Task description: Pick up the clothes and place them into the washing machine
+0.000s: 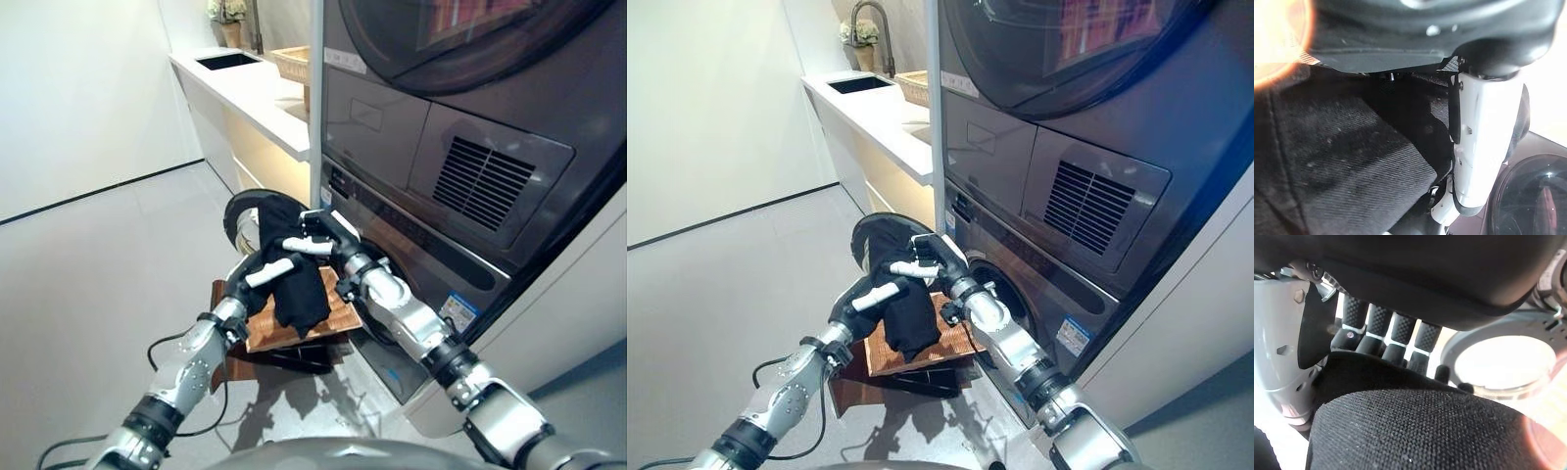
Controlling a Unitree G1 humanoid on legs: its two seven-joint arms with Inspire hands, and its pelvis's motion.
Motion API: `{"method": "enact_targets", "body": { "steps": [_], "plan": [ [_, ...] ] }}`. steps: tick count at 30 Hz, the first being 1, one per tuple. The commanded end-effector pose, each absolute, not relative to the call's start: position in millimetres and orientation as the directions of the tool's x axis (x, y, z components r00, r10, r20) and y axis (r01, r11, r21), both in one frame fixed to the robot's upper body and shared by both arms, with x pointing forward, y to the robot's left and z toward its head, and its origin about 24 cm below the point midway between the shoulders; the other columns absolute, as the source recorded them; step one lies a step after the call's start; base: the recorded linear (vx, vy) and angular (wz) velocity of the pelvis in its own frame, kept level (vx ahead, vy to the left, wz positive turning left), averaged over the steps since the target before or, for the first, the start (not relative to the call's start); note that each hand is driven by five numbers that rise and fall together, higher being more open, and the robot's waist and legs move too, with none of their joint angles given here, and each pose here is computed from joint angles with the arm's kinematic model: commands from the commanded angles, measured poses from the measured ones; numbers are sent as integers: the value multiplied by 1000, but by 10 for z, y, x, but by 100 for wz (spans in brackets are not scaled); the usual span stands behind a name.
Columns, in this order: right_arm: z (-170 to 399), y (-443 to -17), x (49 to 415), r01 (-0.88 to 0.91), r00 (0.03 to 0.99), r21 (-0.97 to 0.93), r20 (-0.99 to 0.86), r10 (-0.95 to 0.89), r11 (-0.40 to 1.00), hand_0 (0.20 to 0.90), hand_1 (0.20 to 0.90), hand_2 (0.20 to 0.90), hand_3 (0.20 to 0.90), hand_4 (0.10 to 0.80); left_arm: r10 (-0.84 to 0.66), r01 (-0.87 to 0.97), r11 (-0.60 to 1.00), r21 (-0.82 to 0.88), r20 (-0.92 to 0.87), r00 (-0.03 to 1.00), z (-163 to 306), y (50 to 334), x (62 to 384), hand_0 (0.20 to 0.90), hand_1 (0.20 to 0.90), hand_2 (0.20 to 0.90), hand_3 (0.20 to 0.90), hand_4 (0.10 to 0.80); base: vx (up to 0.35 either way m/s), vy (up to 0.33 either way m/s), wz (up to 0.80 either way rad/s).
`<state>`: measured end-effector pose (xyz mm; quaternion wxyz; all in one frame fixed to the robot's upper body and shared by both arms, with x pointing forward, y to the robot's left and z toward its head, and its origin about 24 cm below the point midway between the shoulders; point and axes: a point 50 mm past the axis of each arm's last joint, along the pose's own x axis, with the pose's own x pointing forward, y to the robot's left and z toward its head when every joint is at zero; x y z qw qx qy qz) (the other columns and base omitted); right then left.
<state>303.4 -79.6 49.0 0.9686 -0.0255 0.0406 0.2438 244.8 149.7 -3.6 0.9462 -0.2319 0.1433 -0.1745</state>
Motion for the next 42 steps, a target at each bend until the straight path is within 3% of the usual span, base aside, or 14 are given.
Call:
{"method": "enact_targets", "body": {
  "steps": [1, 32, 34, 35, 42],
  "plan": [
    [1352, -301, 3306, -575, 793, -11, 238, 560, 818, 200, 200, 200, 200, 300, -560, 510, 719, -473, 43, 828, 373, 1240, 2504, 900, 900, 900, 900, 800, 0, 0, 0],
    [1619, -203, 3381, -592, 766, -12, 303, 567, 806, 200, 200, 200, 200, 300, -581, 533, 688, -493, 65, 811, 409, 1158, 2457, 900, 900, 900, 900, 800, 0, 0, 0],
    [1610, -200, 3372, -595, 765, -10, 302, 570, 804, 200, 200, 200, 200, 300, -576, 531, 690, -492, 70, 814, 417, 1157, 2462, 483, 483, 483, 483, 502, 0, 0, 0],
    [1602, -197, 3368, -596, 765, -8, 300, 570, 803, 200, 200, 200, 200, 300, -573, 528, 692, -492, 71, 816, 419, 1157, 2465, 200, 200, 200, 200, 300, 0, 0, 0],
    [1601, -205, 3363, -595, 765, -6, 302, 569, 803, 200, 200, 200, 200, 300, -561, 519, 696, -496, 75, 824, 420, 1170, 2462, 200, 200, 200, 200, 300, 0, 0, 0]
  ]
}}
